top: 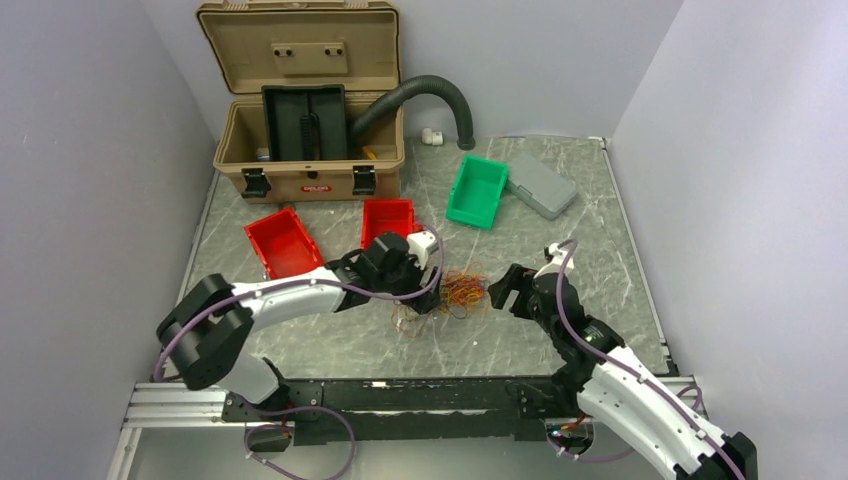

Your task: Untangle the cables

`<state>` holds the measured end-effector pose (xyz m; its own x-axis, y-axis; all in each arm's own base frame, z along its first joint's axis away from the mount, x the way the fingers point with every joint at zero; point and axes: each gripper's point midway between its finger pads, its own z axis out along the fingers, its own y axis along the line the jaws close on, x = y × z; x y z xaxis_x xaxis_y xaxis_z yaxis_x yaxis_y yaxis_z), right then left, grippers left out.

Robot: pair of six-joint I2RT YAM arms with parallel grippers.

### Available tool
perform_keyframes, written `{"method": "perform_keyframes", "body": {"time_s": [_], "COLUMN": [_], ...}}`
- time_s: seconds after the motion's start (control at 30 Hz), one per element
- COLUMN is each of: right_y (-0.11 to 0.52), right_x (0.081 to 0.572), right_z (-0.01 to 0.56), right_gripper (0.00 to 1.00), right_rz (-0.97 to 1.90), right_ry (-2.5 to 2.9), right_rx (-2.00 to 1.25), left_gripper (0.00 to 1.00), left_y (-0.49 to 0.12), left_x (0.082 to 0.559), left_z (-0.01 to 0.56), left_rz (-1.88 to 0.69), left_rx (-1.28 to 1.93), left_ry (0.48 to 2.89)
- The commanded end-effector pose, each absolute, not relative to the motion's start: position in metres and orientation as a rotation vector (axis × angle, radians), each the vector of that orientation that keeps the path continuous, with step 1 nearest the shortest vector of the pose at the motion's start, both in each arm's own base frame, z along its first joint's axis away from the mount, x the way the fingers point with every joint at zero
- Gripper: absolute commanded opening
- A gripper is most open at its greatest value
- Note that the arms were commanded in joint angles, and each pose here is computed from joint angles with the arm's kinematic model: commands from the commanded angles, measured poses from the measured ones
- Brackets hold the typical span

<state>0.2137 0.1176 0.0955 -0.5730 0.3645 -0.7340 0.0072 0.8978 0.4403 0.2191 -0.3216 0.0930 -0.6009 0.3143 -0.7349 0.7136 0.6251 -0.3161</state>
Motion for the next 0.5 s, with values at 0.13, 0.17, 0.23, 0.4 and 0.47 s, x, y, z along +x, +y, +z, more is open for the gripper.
{"method": "perform_keyframes", "body": {"time_s": [0.13, 0.17, 0.23, 0.4, 0.47], "right_y": [0.135, 0.136, 0.137, 0.141, 0.143], "right_x": [0.227, 0.229, 0.233, 0.237, 0.237], "right_z": [0.095, 0.095, 0.091, 0.067, 0.056], "right_gripper": [0.86, 0.86, 0.85, 0.84, 0.83], "right_rz": [0.53, 0.526, 0.521, 0.508, 0.51], "right_ry": [2.15, 2.152, 2.156, 2.216, 2.24], "right_rx": [0.216, 0.22, 0.237, 0.315, 0.343], "left_gripper": [0.83, 0.83, 0.83, 0.8, 0.79], "left_y": [-0.37, -0.374, -0.382, -0.398, -0.401], "left_x": [0.24, 0.242, 0.246, 0.247, 0.246], "left_z": [0.11, 0.11, 0.103, 0.08, 0.075], "left_rz": [-0.851, -0.857, -0.867, -0.89, -0.906], "left_rx": [0.847, 0.85, 0.853, 0.855, 0.848], "left_ry": [2.15, 2.146, 2.16, 2.225, 2.234]}}
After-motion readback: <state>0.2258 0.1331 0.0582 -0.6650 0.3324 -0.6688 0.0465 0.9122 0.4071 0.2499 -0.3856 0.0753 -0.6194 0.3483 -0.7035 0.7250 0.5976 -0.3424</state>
